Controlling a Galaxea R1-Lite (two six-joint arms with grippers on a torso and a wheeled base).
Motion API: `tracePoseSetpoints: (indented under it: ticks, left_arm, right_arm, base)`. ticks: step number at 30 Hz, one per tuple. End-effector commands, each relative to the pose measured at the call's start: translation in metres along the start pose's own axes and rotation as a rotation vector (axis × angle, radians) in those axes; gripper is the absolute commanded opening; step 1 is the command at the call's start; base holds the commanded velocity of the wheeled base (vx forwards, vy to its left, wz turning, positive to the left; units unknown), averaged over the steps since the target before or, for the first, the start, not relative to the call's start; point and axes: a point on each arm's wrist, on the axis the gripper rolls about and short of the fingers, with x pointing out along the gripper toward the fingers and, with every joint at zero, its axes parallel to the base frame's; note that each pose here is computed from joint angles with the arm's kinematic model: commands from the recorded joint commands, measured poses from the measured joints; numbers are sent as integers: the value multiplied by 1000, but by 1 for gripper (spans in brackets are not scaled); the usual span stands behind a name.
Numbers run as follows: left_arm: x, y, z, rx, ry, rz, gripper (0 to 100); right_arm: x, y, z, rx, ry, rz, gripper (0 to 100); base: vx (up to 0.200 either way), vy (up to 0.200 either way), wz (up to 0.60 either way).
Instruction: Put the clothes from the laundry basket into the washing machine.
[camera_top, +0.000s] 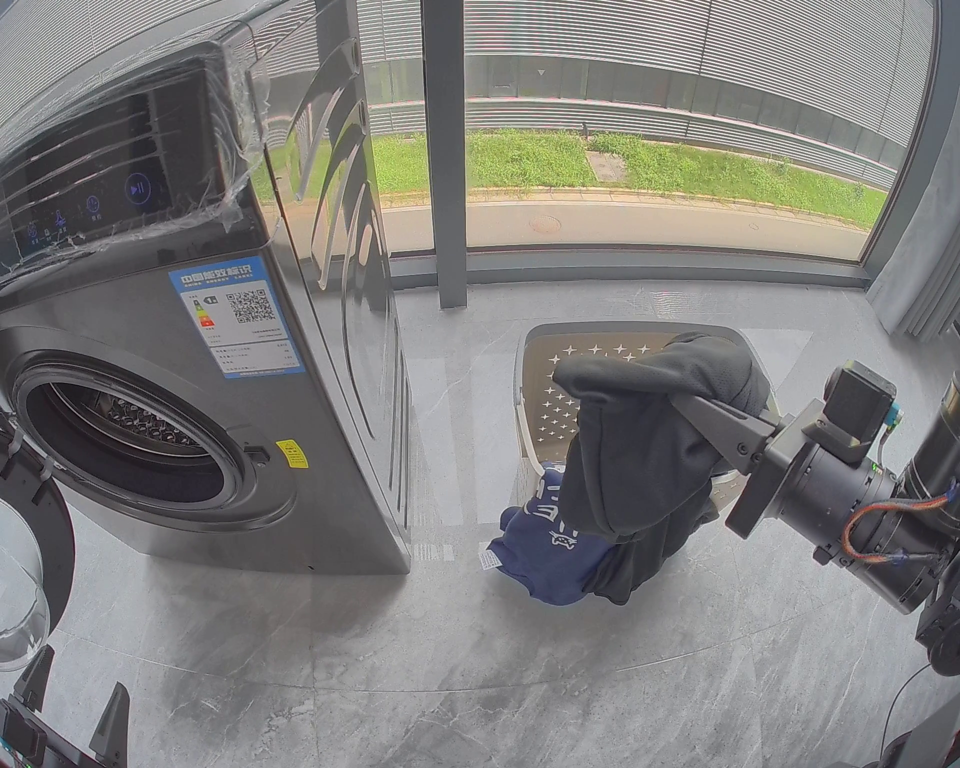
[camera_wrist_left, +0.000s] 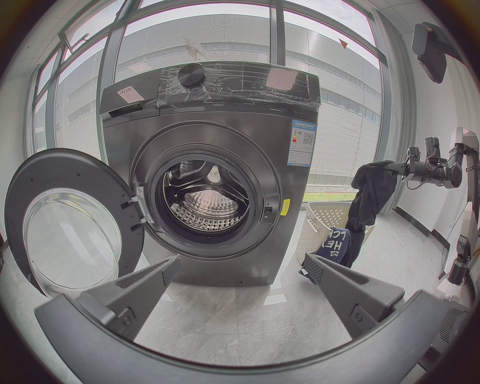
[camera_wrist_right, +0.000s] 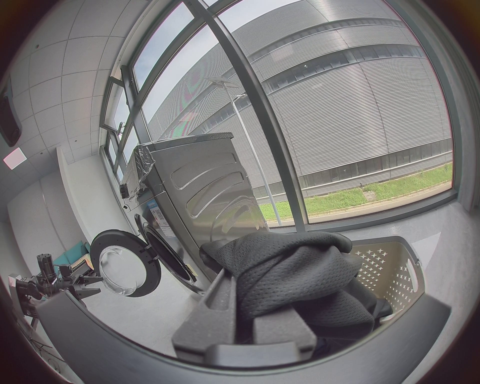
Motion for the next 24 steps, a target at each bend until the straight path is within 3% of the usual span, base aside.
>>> tracePoseSetpoints:
  ticks: [1, 13, 22, 24]
  left_arm:
    - [0, 0, -5, 0, 0, 0, 100]
    - [0, 0, -5, 0, 0, 0, 100]
    - [0, 0, -5, 0, 0, 0, 100]
    - [0, 0, -5, 0, 0, 0, 100]
  right_arm:
    - [1, 0, -1, 0, 4, 1, 0]
    - [2, 0, -3, -1, 11, 0, 0]
    - [2, 0, -4, -1, 16, -1, 0]
    - [2, 0, -4, -1, 16, -1, 0]
  base:
    - [-200, 0, 0]
    - [-200, 0, 0]
    - [0, 0, 0]
    - [0, 200, 0]
